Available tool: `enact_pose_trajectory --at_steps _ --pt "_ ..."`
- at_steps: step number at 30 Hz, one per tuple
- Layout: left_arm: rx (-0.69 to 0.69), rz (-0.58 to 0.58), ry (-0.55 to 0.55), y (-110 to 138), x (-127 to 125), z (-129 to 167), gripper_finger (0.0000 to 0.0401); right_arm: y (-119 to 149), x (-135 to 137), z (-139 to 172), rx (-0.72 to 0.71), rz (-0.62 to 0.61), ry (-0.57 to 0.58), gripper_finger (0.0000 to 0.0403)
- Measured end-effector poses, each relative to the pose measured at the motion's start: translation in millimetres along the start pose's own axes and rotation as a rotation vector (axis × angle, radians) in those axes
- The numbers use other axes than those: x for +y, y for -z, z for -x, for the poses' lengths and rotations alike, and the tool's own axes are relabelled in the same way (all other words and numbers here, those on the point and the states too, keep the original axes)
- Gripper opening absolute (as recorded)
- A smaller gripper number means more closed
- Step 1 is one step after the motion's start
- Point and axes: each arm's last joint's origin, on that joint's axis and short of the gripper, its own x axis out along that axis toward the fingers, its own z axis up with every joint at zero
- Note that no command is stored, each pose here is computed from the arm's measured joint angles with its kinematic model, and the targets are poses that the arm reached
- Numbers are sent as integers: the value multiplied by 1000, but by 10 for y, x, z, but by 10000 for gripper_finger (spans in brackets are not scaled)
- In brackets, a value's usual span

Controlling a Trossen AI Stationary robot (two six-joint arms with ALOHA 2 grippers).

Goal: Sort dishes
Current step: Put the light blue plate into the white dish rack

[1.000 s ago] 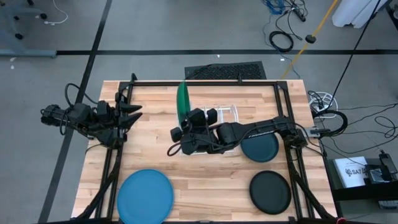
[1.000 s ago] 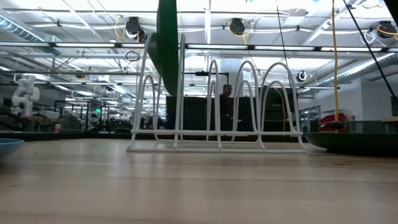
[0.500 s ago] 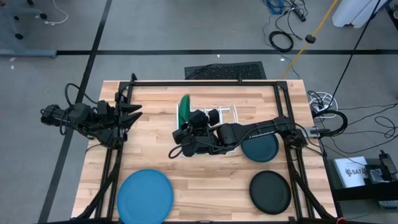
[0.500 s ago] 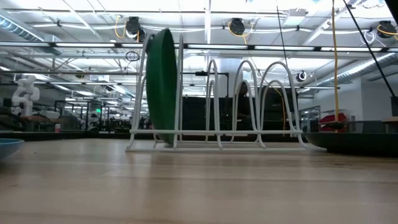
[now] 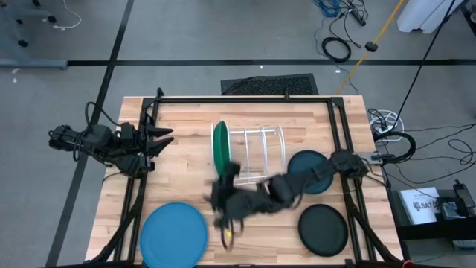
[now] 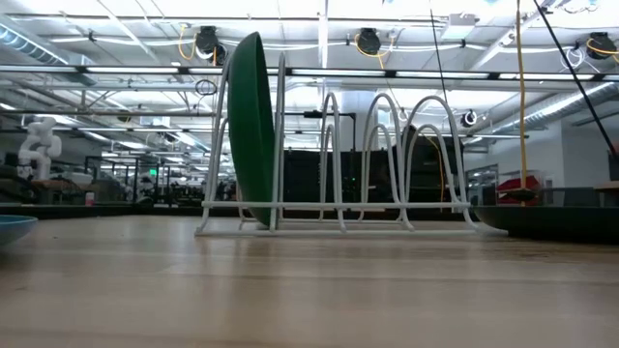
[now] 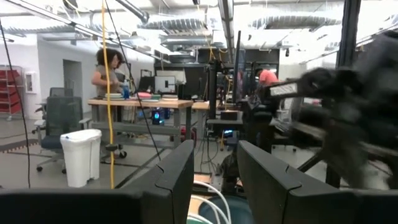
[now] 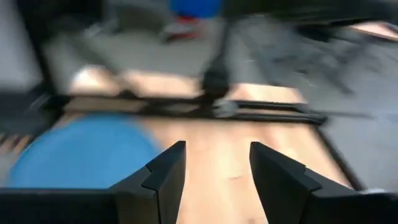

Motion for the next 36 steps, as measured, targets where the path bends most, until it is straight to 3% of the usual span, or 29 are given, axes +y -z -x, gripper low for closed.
enact_pose_trajectory --at_steps 5,11,18,28,36 --pt "4 48 0 4 0 0 135 371 460 -112 140 209 -157 170" --pt "69 122 2 70 -6 2 135 915 874 -551 245 402 -246 169" --pt "134 202 -4 138 -12 6 135 1400 1211 -936 233 636 -361 169" --pt "148 222 -6 151 -13 8 135 1746 1421 -1150 176 914 -452 169" --pt "202 244 -14 206 -14 17 135 1801 1508 -1273 53 1025 -424 169"
